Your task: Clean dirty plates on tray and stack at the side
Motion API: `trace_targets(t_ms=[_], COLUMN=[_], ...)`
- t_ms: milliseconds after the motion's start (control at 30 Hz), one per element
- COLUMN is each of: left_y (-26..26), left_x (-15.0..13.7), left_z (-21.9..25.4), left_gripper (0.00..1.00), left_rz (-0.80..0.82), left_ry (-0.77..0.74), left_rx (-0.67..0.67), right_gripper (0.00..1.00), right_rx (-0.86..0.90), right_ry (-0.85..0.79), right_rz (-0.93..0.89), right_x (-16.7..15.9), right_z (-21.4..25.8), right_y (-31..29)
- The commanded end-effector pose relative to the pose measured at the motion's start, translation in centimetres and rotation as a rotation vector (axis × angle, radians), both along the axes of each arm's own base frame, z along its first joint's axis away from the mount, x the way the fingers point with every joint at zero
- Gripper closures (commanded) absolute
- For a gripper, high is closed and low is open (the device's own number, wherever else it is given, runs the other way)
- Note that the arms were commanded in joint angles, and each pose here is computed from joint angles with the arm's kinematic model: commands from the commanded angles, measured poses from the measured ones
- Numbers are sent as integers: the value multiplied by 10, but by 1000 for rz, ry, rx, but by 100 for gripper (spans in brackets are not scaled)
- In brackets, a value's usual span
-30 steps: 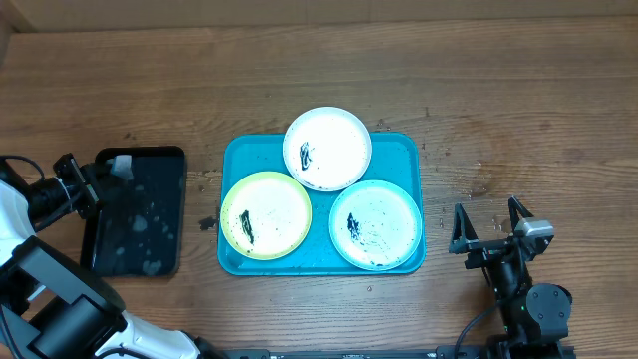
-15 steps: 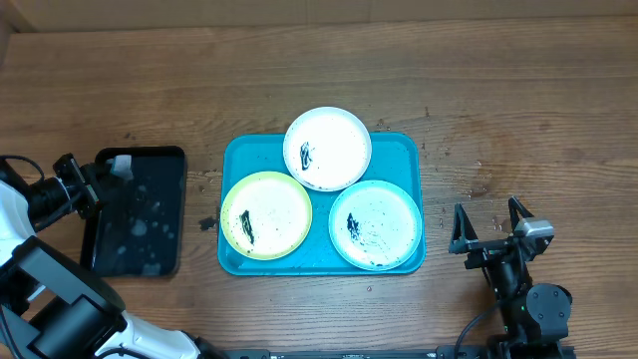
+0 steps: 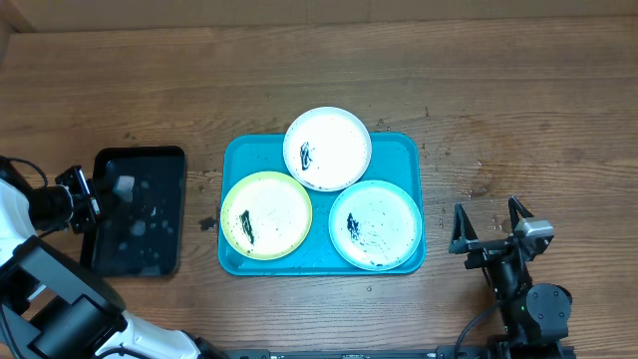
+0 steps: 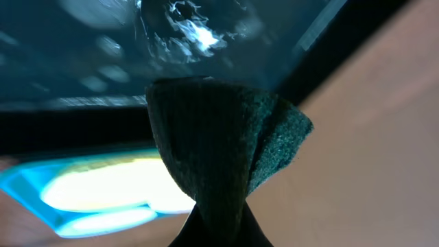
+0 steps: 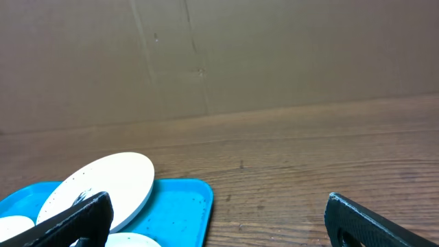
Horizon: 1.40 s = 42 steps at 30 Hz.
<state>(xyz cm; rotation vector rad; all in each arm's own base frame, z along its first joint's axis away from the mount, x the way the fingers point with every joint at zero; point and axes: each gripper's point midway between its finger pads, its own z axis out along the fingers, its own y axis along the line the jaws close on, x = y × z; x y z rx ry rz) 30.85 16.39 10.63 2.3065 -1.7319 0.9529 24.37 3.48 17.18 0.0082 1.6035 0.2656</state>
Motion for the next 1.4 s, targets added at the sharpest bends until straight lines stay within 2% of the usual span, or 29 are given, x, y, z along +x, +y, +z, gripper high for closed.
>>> trace_targets(t_ms=[0, 33, 133, 200, 233, 300, 367, 400, 467, 533, 600, 767, 867, 967, 1100, 1133, 1233, 1367], left_y=[-4, -11, -31, -31, -28, -14, 3, 1, -14, -31, -30, -13, -1, -9, -40, -42, -39, -24], left_x=[-1, 4, 36, 52, 56, 52, 24, 18, 19, 27, 32, 36, 39, 25, 9, 7, 6, 12], left_z=[2, 8, 47, 68, 68, 46, 2, -8, -17, -9, 4, 60, 75, 40, -31, -37, -25, 23], left_gripper=[96, 96, 96, 96, 96, 96, 96, 96, 96, 96, 96, 96, 96, 96, 96, 96, 96, 96], left_rz=[-115, -133, -188, -252, -284, -317, -341, -351, -402, -506, -529, -587, -600, -619, -626, -625, -627, -637], left_ry=[0, -48, -365, -564, -603, -505, -197, -143, -163, -292, -333, -340, -309, -203, -187, -191, -218, -256], left_rx=[89, 59, -72, -55, -6, 120, 271, 285, 266, 247, 260, 362, 447, 404, 262, 245, 235, 287], right_gripper=[0, 0, 0, 0, 0, 0, 0, 0, 0, 0, 0, 0, 0, 0, 0, 0, 0, 0], right_rx=[-4, -4, -4, -4, -4, -4, -4, -4, -4, -4, -4, -4, -4, -4, -4, -4, -4, -4], right_ry=[-6, -6, -6, -6, -6, -6, -6, -6, -6, -6, -6, -6, -6, -6, -6, -6, -6, -6], right_rz=[-8, -8, -8, -8, -8, -8, -8, -8, -8, -8, -8, -8, -8, -8, -8, -8, -8, -8], right_x=[0, 0, 0, 0, 0, 0, 0, 0, 0, 0, 0, 0, 0, 0, 0, 0, 0, 0], right_z=[-1, -1, -1, -1, -1, -1, -1, -1, -1, -1, -1, -1, -1, -1, -1, -1, -1, -1], right_y=[-1, -1, -1, -1, -1, -1, -1, -1, -1, -1, -1, -1, -1, -1, -1, -1, -1, -1])
